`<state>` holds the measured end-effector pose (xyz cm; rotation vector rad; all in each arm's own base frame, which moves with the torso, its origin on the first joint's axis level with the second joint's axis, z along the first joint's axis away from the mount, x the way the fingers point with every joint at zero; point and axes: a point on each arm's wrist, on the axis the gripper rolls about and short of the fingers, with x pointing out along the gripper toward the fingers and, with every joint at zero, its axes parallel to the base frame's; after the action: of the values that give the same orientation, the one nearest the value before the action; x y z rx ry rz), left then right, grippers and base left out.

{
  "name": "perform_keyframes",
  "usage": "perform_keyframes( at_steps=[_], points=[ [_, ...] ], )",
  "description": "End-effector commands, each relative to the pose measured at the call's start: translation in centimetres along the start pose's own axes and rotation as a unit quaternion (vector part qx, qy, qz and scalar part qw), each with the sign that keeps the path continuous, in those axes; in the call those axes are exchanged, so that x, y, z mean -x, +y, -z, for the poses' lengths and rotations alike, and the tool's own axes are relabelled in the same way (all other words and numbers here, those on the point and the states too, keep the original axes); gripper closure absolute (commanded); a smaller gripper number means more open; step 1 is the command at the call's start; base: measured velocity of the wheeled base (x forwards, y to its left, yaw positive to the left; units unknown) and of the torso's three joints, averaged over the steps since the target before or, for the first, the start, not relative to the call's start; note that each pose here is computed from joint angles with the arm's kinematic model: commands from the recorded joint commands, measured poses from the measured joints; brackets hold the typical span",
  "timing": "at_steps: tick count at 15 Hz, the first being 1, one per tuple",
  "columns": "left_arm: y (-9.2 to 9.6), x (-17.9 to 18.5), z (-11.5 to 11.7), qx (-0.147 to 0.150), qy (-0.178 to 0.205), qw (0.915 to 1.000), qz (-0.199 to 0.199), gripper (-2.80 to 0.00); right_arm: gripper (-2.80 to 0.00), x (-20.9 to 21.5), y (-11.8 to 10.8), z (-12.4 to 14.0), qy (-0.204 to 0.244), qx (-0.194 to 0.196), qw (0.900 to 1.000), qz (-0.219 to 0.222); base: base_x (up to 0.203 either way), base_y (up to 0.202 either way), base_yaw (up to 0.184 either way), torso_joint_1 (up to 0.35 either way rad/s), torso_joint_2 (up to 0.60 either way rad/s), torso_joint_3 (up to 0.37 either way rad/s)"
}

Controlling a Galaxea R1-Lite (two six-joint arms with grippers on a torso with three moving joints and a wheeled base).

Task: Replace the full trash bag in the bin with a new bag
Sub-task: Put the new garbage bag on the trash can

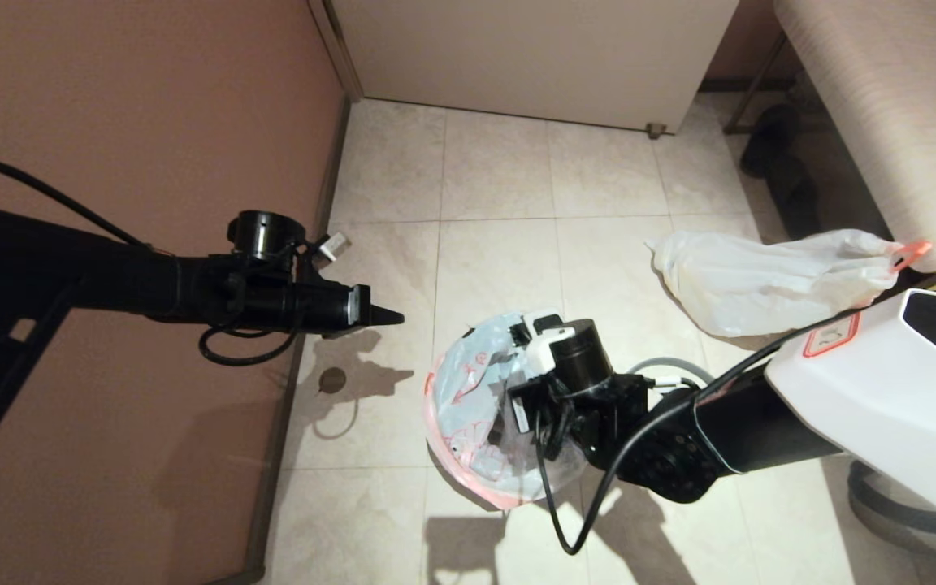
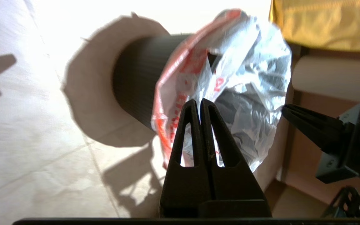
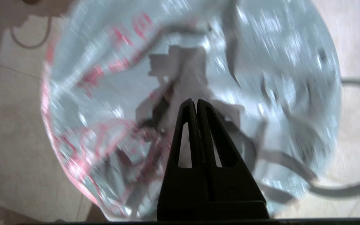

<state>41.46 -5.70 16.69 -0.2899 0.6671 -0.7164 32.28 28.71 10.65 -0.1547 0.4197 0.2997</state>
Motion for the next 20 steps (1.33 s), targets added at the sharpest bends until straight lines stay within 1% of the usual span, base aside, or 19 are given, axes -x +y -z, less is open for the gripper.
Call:
perform_keyframes(
  at_steps=[1, 2, 3, 4, 5, 6, 7, 9, 12, 14, 15, 17, 19, 20],
  points=[
    [-1.8, 3.2, -1.7, -0.022, -0.036, 0.9991, -0.003, 0.00, 0.00, -3.4, 0.9, -2.2, -0.008, 0.017, 1.000, 0.006, 0.000, 0.000, 0.000, 0.000, 0.00, 0.000],
    [-1.8, 4.2, -2.0, -0.023, -0.046, 0.9986, -0.009, 0.00, 0.00, -5.2, 1.0, -2.3, 0.004, 0.033, 0.999, 0.013, 0.000, 0.000, 0.000, 0.000, 0.00, 0.000],
    [-1.6, 4.6, -2.1, -0.023, -0.051, 0.9984, -0.011, 0.00, 0.00, -7.3, 0.9, -1.7, 0.028, 0.053, 0.998, 0.021, 0.000, 0.000, 0.000, 0.000, 0.00, 0.000],
    [-1.5, 4.6, -2.2, -0.022, -0.052, 0.9984, -0.011, 0.00, 0.00, -9.3, 0.7, -0.2, 0.069, 0.080, 0.994, 0.030, 0.000, 0.000, 0.000, 0.000, 0.00, 0.000],
    [-1.7, 4.6, -2.2, -0.023, -0.052, 0.9983, -0.010, 0.00, 0.00, -10.6, 0.2, 1.6, 0.126, 0.117, 0.984, 0.035, 0.000, 0.000, 0.000, 0.000, 0.00, 0.000],
    [-1.7, 4.8, -2.3, -0.023, -0.054, 0.9982, -0.011, 0.00, 0.00, -11.6, -0.3, 3.6, 0.174, 0.167, 0.970, 0.036, 0.000, 0.000, 0.000, 0.000, 0.00, 0.000],
    [-1.7, 4.8, -2.3, -0.023, -0.055, 0.9982, -0.011, 0.00, 0.00, -12.3, -0.6, 4.6, 0.188, 0.201, 0.961, 0.033, 0.000, 0.000, 0.000, 0.000, 0.00, 0.000],
    [-1.7, 4.7, -2.3, -0.023, -0.054, 0.9982, -0.010, 0.00, 0.00, -13.2, -0.5, 6.0, 0.199, 0.231, 0.952, 0.031, 0.000, 0.000, 0.000, 0.000, 0.00, 0.000],
    [-1.9, 4.9, -2.3, -0.025, -0.056, 0.9981, -0.009, 0.00, 0.00, -16.1, -0.9, 8.6, 0.160, 0.262, 0.951, 0.031, 0.000, 0.000, 0.000, 0.000, 0.00, 0.000],
    [-2.0, 5.0, -2.3, -0.026, -0.057, 0.9980, -0.009, 0.00, 0.00, -18.4, -1.2, 11.4, 0.126, 0.293, 0.948, 0.002, 0.000, 0.000, 0.000, 0.000, 0.00, 0.000],
    [-2.0, 5.0, -2.3, -0.026, -0.057, 0.9980, -0.009, 0.00, 0.00, -18.8, -1.2, 12.1, 0.122, 0.311, 0.943, -0.013, 0.000, 0.000, 0.000, 0.000, 0.00, 0.000],
    [-2.0, 4.8, -2.3, -0.026, -0.055, 0.9981, -0.007, 0.00, 0.00, -18.9, -1.2, 13.0, 0.138, 0.334, 0.932, -0.022, 0.000, 0.000, 0.000, 0.000, 0.00, 0.000],
    [-2.0, 4.7, -2.2, -0.026, -0.054, 0.9982, -0.006, 0.00, 0.00, -18.7, -1.2, 14.1, 0.176, 0.351, 0.919, -0.032, 0.000, 0.000, 0.000, 0.000, 0.00, 0.000],
    [-2.0, 4.7, -2.2, -0.025, -0.053, 0.9982, -0.007, 0.00, 0.00, -18.7, -1.1, 14.3, 0.178, 0.354, 0.917, -0.033, 0.000, 0.000, 0.000, 0.000, 0.00, 0.000]
  ],
)
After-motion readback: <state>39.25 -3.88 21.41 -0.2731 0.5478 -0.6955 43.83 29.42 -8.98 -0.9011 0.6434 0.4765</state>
